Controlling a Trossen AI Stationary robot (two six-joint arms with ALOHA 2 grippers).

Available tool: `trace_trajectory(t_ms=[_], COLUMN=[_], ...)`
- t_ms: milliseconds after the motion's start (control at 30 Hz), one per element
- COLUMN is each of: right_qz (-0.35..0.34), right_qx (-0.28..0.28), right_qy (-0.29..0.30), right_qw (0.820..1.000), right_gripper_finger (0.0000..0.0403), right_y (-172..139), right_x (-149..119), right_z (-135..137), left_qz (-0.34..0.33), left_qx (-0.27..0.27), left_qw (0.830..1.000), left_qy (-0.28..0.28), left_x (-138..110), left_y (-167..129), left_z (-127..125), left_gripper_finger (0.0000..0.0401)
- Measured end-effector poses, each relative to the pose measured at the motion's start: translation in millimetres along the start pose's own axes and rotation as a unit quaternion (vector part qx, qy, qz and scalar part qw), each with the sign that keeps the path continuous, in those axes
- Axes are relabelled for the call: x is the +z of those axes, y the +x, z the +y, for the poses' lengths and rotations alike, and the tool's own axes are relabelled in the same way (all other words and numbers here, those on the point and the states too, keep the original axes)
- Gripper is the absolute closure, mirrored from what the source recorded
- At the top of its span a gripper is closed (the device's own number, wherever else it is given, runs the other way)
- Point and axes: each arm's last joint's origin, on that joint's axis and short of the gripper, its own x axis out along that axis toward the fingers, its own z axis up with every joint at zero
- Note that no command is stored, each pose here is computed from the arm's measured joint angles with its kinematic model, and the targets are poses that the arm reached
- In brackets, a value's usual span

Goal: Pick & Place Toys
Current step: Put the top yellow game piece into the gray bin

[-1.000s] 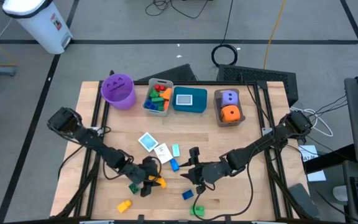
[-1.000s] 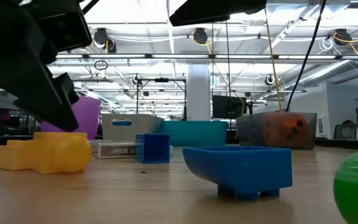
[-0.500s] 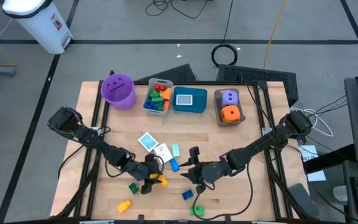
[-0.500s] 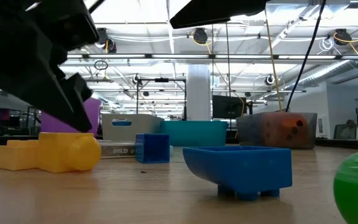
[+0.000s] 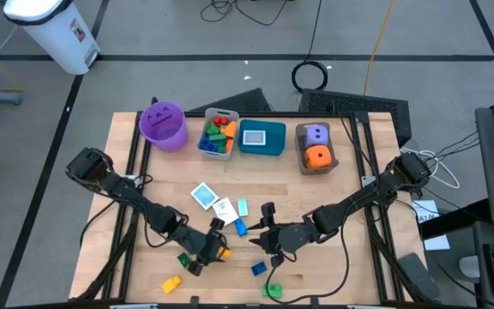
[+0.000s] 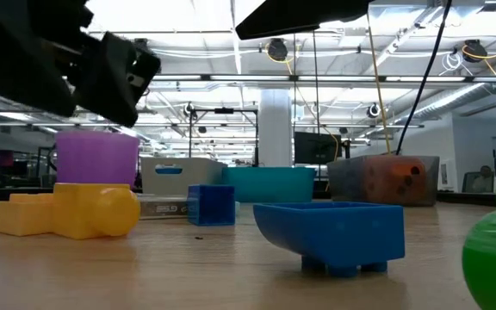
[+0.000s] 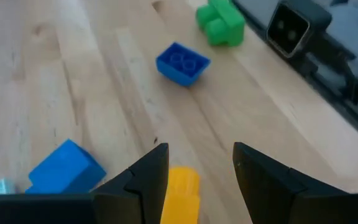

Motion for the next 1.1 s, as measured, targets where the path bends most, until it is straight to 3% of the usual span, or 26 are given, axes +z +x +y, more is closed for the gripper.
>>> trace_trajectory(t_ms=[200, 600, 767, 967, 1100], right_qz=[0.0, 0.0, 0.003, 0.003, 0.003], right_qx=[0.0, 0.0, 0.0, 0.0, -0.001], right_qy=[0.0, 0.0, -0.001, 0.0, 0.0], right_qw=[1.0, 1.0, 1.0, 1.0, 1.0], right_gripper_finger=[0.0248, 0.0248, 0.0248, 0.0248, 0.0248], right_y=[0, 0, 0, 0, 0], right_x=[0, 0, 0, -1, -1], right_z=[0, 0, 0, 0, 0], left_qz=[0.039, 0.065, 0.1, 0.103, 0.103], left_qx=[0.005, 0.027, 0.006, 0.015, 0.019], left_qw=[0.999, 0.997, 0.995, 0.994, 0.994], left_qy=[-0.001, -0.012, -0.023, -0.026, -0.043], left_x=[-7, -14, -31, -34, -34], left_y=[0, 5, 22, 26, 26], left_z=[1, 11, 12, 15, 17], left_gripper_finger=[0.0203, 0.0111, 0.0107, 0.0107, 0.0129])
